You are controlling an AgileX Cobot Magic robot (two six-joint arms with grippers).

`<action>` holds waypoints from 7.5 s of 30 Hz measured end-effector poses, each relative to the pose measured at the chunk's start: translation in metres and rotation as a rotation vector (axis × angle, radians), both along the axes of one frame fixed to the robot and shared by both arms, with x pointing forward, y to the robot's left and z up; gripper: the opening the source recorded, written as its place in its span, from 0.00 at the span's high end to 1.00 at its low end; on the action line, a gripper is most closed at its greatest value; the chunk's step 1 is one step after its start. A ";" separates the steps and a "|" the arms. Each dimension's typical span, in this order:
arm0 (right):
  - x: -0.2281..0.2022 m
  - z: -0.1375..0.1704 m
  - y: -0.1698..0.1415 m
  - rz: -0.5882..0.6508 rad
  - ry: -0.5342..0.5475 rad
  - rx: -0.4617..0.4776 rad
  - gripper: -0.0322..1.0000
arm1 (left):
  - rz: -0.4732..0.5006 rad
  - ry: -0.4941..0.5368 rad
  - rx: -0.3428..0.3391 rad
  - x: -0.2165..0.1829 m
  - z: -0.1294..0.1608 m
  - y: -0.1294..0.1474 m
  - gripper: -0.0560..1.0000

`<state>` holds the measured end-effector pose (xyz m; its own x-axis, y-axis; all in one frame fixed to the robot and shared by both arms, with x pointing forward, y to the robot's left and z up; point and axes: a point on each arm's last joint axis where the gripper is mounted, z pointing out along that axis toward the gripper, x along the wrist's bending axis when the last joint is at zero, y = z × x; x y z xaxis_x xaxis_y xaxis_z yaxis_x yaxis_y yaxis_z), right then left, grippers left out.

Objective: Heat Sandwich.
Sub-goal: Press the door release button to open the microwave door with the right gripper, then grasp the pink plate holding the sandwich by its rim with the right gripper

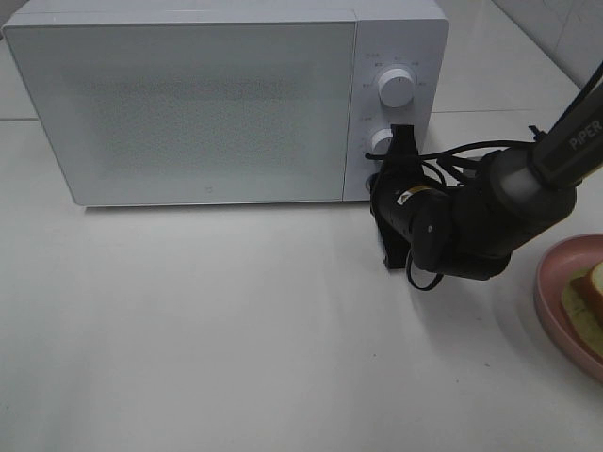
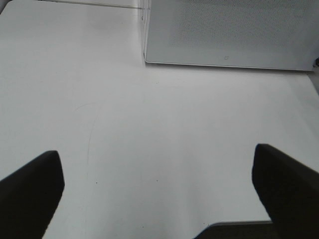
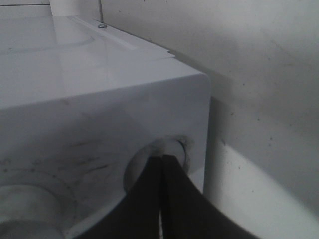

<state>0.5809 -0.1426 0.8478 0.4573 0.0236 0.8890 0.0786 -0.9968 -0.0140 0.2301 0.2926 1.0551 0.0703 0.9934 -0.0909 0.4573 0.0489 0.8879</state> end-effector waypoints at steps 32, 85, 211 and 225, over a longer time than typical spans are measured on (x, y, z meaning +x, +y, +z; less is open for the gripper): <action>0.013 -0.004 0.001 -0.045 -0.042 -0.016 0.95 | 0.000 0.000 0.000 0.000 0.000 0.000 0.04; -0.037 0.052 -0.008 0.226 0.158 -0.134 0.95 | 0.000 0.000 0.000 0.000 0.000 0.000 0.04; -0.074 0.037 -0.107 1.516 0.854 -1.092 0.15 | 0.000 0.000 0.000 0.000 0.000 0.000 0.04; -0.071 0.035 -0.115 1.419 0.938 -1.152 0.73 | 0.000 0.000 0.000 0.000 0.000 0.000 0.04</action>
